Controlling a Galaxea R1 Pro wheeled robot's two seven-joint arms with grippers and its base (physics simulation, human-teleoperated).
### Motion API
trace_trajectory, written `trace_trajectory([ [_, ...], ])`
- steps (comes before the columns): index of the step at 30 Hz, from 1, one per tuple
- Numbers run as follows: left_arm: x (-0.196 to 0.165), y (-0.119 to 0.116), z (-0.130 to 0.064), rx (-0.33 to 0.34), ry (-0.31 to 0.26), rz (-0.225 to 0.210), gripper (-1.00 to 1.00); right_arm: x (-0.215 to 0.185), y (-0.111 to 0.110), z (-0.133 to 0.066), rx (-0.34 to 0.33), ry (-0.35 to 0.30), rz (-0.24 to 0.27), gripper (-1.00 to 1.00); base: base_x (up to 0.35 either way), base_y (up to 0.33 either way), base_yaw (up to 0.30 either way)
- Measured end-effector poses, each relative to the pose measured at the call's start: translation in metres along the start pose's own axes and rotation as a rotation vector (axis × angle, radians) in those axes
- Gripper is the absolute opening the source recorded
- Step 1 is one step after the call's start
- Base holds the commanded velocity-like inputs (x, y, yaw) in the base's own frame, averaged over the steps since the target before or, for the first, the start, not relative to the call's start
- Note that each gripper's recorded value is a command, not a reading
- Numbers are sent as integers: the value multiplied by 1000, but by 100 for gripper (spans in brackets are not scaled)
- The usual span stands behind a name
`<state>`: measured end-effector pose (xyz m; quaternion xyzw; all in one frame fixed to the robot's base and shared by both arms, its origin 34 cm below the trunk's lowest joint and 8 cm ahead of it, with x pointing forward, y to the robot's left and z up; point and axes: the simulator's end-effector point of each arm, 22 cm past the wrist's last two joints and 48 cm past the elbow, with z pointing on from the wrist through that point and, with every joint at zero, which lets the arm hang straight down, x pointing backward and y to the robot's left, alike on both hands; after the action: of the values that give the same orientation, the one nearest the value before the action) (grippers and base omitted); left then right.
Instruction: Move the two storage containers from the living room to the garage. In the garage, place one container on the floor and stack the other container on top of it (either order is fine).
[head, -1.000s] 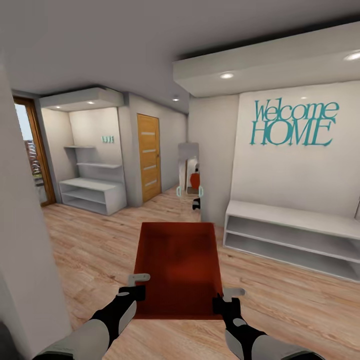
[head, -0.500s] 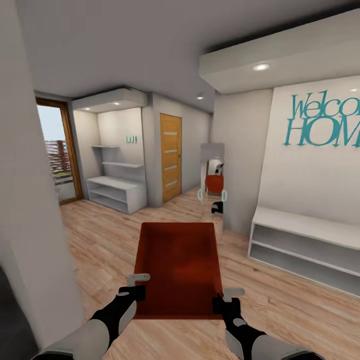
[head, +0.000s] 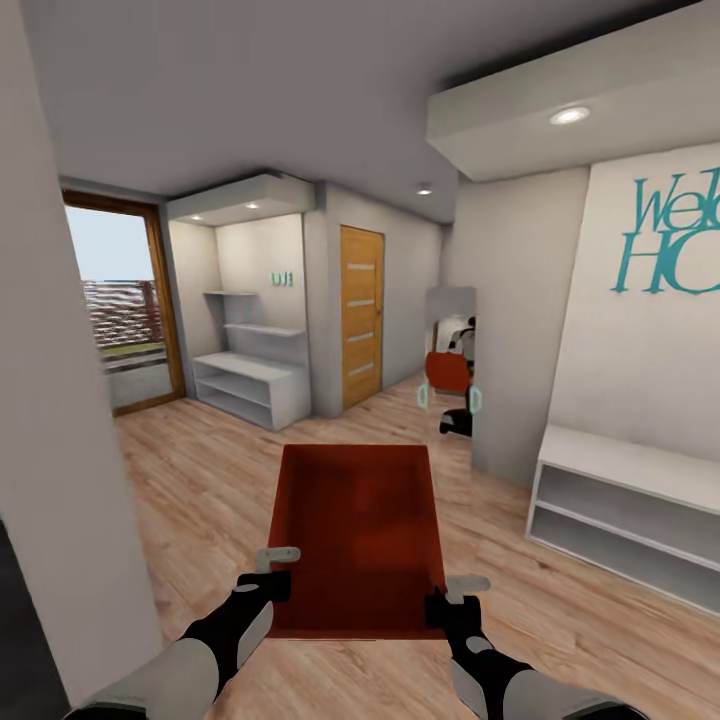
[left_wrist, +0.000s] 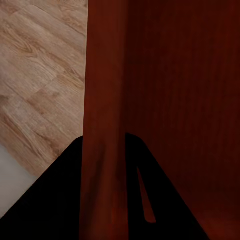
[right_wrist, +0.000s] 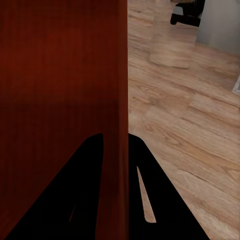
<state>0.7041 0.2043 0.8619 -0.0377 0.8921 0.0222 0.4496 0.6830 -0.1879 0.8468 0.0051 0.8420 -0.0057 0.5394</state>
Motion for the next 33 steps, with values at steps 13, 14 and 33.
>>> trace_trajectory([
  [13,0,0,0,-1,1,-1,-100,0,0,0,-1,1,-1,-100,322,0,0],
  [14,0,0,0,0,1,-1,-100,0,0,0,0,1,-1,-100,322,0,0],
  [33,0,0,0,0,1,0,-100,0,0,0,0,1,0,-100,322,0,0],
])
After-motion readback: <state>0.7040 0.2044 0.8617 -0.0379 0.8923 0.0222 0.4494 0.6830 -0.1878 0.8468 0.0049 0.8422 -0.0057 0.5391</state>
